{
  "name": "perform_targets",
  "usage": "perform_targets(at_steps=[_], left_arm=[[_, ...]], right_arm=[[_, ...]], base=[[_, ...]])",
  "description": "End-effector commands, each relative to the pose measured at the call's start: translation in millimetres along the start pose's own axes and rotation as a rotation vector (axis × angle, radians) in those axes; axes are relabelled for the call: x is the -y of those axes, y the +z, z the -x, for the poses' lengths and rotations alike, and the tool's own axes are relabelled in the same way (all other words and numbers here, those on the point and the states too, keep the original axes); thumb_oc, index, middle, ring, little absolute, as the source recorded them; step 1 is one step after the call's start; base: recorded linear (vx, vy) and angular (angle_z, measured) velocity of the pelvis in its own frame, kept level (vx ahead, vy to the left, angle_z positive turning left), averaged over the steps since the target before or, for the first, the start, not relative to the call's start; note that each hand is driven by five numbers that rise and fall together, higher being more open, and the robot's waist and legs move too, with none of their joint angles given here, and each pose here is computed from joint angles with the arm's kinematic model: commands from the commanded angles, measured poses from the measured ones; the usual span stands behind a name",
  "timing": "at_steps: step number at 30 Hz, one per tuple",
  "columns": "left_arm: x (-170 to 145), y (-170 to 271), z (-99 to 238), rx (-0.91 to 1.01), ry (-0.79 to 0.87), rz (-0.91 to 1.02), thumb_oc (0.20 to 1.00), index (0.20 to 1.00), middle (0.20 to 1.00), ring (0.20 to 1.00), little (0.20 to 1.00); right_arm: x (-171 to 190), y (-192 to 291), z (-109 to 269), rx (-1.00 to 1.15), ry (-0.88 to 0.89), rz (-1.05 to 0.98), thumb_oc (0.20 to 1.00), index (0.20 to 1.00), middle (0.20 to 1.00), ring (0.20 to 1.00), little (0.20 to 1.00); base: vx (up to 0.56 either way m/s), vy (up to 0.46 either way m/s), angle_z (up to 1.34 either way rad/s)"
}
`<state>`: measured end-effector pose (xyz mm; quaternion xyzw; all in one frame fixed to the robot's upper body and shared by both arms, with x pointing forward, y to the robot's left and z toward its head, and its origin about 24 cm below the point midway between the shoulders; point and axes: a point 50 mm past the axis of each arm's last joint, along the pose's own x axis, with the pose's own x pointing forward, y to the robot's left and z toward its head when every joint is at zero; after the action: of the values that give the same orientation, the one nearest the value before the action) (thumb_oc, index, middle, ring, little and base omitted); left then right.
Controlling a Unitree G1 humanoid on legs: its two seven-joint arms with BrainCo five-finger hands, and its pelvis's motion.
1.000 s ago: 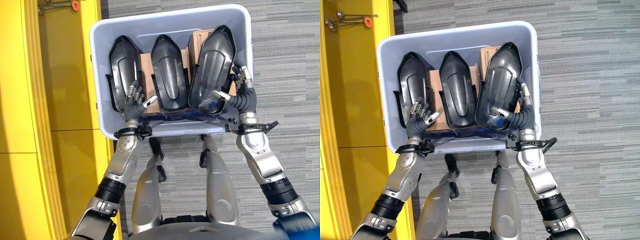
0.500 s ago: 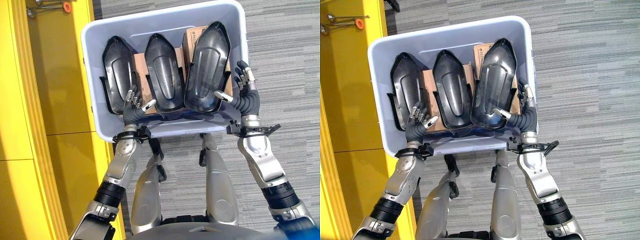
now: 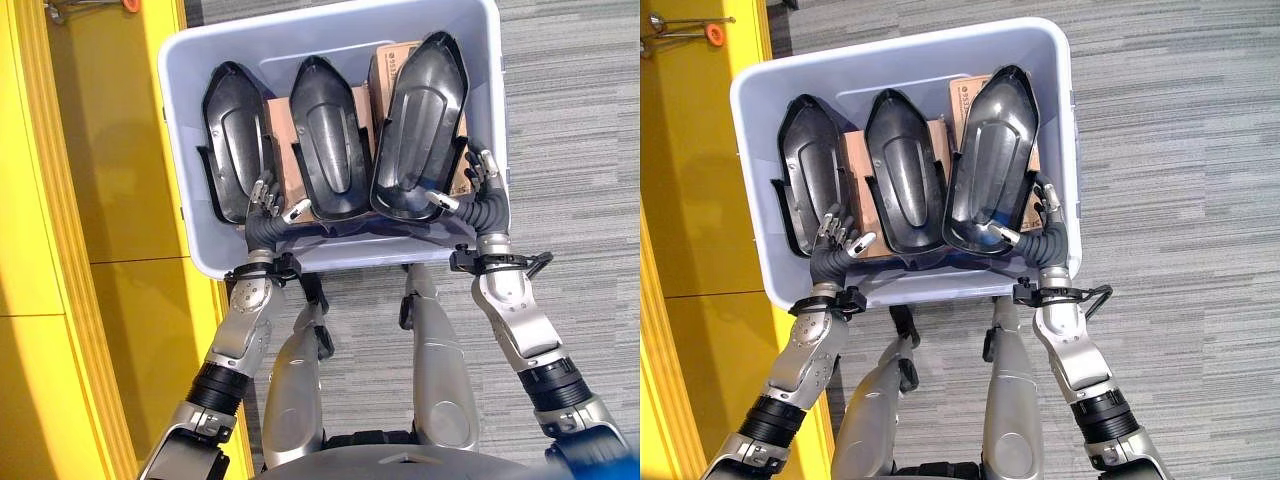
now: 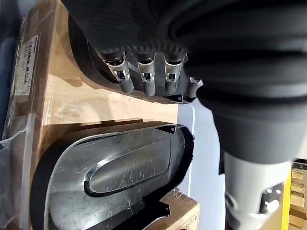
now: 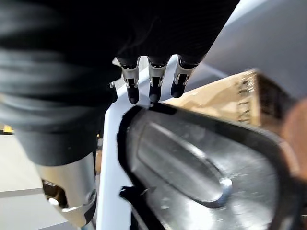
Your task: Move parts from the plastic box to the shelf.
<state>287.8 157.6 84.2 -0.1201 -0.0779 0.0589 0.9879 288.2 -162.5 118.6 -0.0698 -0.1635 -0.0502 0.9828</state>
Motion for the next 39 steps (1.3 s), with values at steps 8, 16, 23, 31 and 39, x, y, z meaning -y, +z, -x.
perform_targets(at_steps=[8, 16, 23, 31, 39], left_arm=[[-12, 6, 7, 0.042, -0.002, -0.022, 1.000, 1.000, 1.000, 1.000, 1.000], [-12, 4, 8, 0.033, -0.004, -0.022, 1.000, 1.000, 1.000, 1.000, 1.000], [-10, 3, 8, 0.028, -0.012, -0.013, 1.000, 1.000, 1.000, 1.000, 1.000], [-10, 3, 8, 0.029, -0.015, -0.009, 1.000, 1.000, 1.000, 1.000, 1.000], [-9, 3, 9, 0.025, -0.033, 0.003, 1.000, 1.000, 1.000, 1.000, 1.000]], right_arm=[[3, 3, -2, 0.020, -0.071, -0.055, 1.000, 1.000, 1.000, 1.000, 1.000], [5, -1, -2, 0.001, -0.096, -0.067, 1.000, 1.000, 1.000, 1.000, 1.000], [-1, -10, -7, -0.047, -0.088, -0.059, 1.000, 1.000, 1.000, 1.000, 1.000], [-6, -13, -17, -0.068, -0.097, -0.040, 1.000, 1.000, 1.000, 1.000, 1.000], [-6, -21, -38, -0.119, -0.139, 0.006, 1.000, 1.000, 1.000, 1.000, 1.000]], base=[[0.00, -0.004, -0.03], [0.00, -0.001, -0.01], [0.00, -0.003, -0.01], [0.01, -0.002, 0.02], [0.01, -0.004, 0.05]])
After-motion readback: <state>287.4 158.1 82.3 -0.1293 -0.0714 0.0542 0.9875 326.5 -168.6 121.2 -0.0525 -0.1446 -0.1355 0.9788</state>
